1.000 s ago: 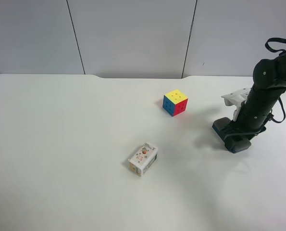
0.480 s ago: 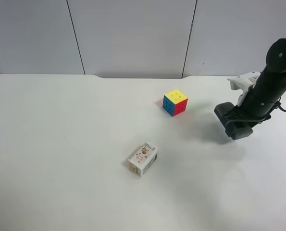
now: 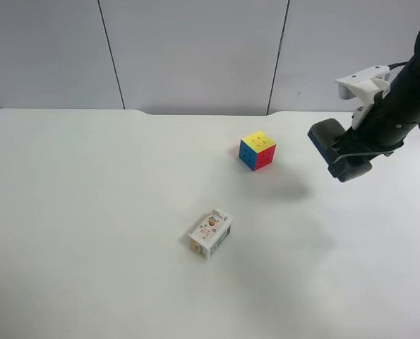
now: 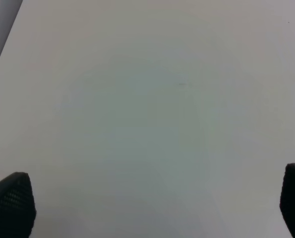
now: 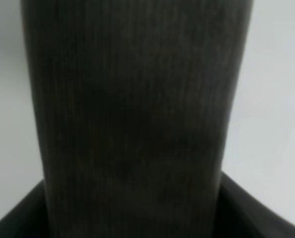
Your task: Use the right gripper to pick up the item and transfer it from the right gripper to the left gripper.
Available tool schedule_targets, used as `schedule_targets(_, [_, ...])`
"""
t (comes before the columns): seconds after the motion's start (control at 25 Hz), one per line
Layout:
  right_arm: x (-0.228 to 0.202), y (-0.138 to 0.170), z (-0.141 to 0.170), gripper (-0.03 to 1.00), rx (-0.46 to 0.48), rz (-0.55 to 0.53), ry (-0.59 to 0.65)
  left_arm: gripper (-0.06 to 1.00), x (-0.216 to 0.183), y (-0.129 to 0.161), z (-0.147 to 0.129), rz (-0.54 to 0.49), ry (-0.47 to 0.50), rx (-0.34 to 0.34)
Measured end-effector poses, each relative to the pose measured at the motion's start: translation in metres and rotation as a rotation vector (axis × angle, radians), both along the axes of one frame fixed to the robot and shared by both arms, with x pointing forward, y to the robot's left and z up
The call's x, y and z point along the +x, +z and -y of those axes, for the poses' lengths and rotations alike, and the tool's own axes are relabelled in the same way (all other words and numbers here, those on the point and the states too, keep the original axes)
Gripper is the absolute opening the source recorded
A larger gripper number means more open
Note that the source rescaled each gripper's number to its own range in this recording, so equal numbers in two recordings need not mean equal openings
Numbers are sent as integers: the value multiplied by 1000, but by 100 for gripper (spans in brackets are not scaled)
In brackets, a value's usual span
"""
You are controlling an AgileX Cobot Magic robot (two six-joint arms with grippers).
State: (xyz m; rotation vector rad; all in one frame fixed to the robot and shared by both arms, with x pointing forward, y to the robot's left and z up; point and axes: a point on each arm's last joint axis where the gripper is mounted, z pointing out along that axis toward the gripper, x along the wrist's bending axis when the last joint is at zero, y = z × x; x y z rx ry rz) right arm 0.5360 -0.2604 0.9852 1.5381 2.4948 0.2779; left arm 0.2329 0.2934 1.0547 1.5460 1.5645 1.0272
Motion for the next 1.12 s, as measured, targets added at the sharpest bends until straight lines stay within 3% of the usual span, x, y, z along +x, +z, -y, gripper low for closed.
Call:
schedule_targets(0.36, [-20,25,-45,1,11,68,174,100,0,0,0,0,0,0])
schedule_targets(0.84, [-59,26,-122,1,14,62,490,100,0,0,0,-2,0,0])
schedule_targets(1.12, [-79,27,-151,1,22,81,617,100,32,1,4,-204,-55,-126])
